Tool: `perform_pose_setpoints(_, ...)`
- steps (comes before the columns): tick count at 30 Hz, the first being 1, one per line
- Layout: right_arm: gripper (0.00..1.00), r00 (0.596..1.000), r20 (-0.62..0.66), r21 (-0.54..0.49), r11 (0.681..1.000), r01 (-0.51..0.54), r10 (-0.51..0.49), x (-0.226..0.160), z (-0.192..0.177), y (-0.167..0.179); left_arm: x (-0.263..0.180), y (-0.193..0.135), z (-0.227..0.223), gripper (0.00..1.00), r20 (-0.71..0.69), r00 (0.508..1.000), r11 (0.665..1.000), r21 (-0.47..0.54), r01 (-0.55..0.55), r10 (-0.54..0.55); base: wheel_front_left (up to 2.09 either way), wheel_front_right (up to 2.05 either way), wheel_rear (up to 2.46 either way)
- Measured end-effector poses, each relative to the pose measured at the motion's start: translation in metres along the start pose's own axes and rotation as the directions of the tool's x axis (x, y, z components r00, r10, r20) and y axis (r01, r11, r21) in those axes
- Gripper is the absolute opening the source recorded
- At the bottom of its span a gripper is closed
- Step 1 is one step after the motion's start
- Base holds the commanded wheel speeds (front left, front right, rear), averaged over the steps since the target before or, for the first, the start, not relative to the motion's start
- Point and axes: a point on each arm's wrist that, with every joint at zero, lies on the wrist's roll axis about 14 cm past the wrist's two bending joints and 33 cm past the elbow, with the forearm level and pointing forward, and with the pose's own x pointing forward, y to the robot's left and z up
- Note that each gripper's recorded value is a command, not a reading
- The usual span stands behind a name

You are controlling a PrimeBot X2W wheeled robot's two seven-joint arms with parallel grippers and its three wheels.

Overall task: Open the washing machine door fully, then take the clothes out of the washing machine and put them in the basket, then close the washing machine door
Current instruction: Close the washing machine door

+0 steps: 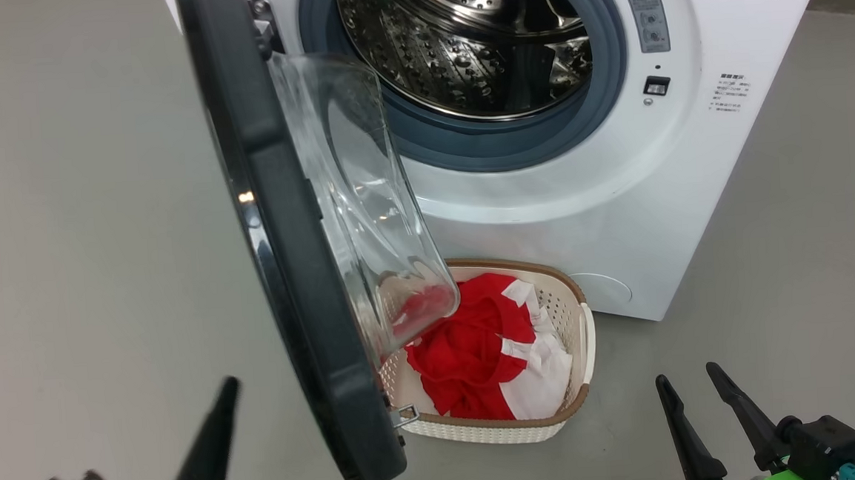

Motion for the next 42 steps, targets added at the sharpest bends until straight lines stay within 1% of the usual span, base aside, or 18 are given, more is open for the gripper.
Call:
perform_pose_setpoints(2,1.00,1.000,-0.002,0.002,1.000,0.006,-0.006,0.000,-0.001,-0.002,-0.001,-0.002,-0.016,0.00,-0.119,0.993,1.000,-0.006,0.003,-0.004,0.00,0.00,0.00)
perform_pose_setpoints(5,1.00,1.000,0.005,0.003,1.000,0.012,-0.012,0.003,0.001,-0.005,-0.007,0.003,-0.032,0.00,-0.247,0.969,1.000,0.018,-0.014,0.018,0.00,0.00,0.00)
perform_pose_setpoints(8,1.00,1.000,0.003,0.004,1.000,0.019,-0.019,0.003,0.000,-0.008,-0.008,0.001,-0.044,0.00,-0.309,0.951,1.000,0.027,-0.007,0.015,0.00,0.00,0.00)
perform_pose_setpoints(12,1.00,1.000,0.006,0.004,1.000,0.028,-0.028,0.002,0.001,-0.011,-0.009,0.006,-0.064,0.00,-0.387,0.921,0.998,0.063,-0.012,0.035,0.00,0.00,0.00)
perform_pose_setpoints(14,1.00,0.999,0.011,0.005,0.999,0.031,-0.031,0.003,0.003,-0.012,-0.008,0.006,-0.072,0.00,-0.406,0.913,0.998,0.055,-0.012,0.033,0.00,0.00,0.00)
perform_pose_setpoints(17,1.00,0.999,0.011,0.005,0.999,0.038,-0.039,0.002,0.003,-0.015,-0.008,0.010,-0.085,0.00,-0.446,0.894,0.997,0.082,-0.014,0.049,0.00,0.00,0.00)
perform_pose_setpoints(23,1.00,0.998,0.012,0.008,0.998,0.064,-0.064,-0.003,0.003,-0.023,-0.004,0.008,-0.106,0.00,-0.498,0.866,0.996,0.087,-0.001,0.044,0.00,0.00,0.00)
perform_pose_setpoints(24,1.00,0.997,0.012,0.011,0.997,0.075,-0.075,-0.005,0.003,-0.026,0.001,0.004,-0.118,0.00,-0.522,0.852,0.997,0.072,0.015,0.025,0.00,0.00,0.00)
perform_pose_setpoints(26,1.00,0.997,0.012,0.011,0.997,0.080,-0.080,-0.005,0.003,-0.028,0.003,0.001,-0.125,0.00,-0.538,0.843,0.998,0.066,0.024,0.015,0.00,0.00,0.00)
perform_pose_setpoints(33,1.00,0.992,0.032,0.015,0.993,0.121,-0.122,-0.008,0.008,-0.041,0.025,-0.014,-0.167,0.00,-0.593,0.805,0.993,0.069,0.092,-0.034,0.00,0.00,0.00)
perform_pose_setpoints(36,1.00,0.989,0.032,0.020,0.989,0.147,-0.147,-0.011,0.008,-0.048,0.038,-0.017,-0.182,0.00,-0.607,0.793,0.990,0.076,0.116,-0.047,0.00,0.00,0.00)
perform_pose_setpoints(42,1.00,0.977,0.056,0.027,0.978,0.204,-0.206,-0.014,0.015,-0.066,0.073,-0.033,-0.206,0.00,-0.594,0.799,0.976,0.098,0.193,-0.098,0.00,0.00,0.00)
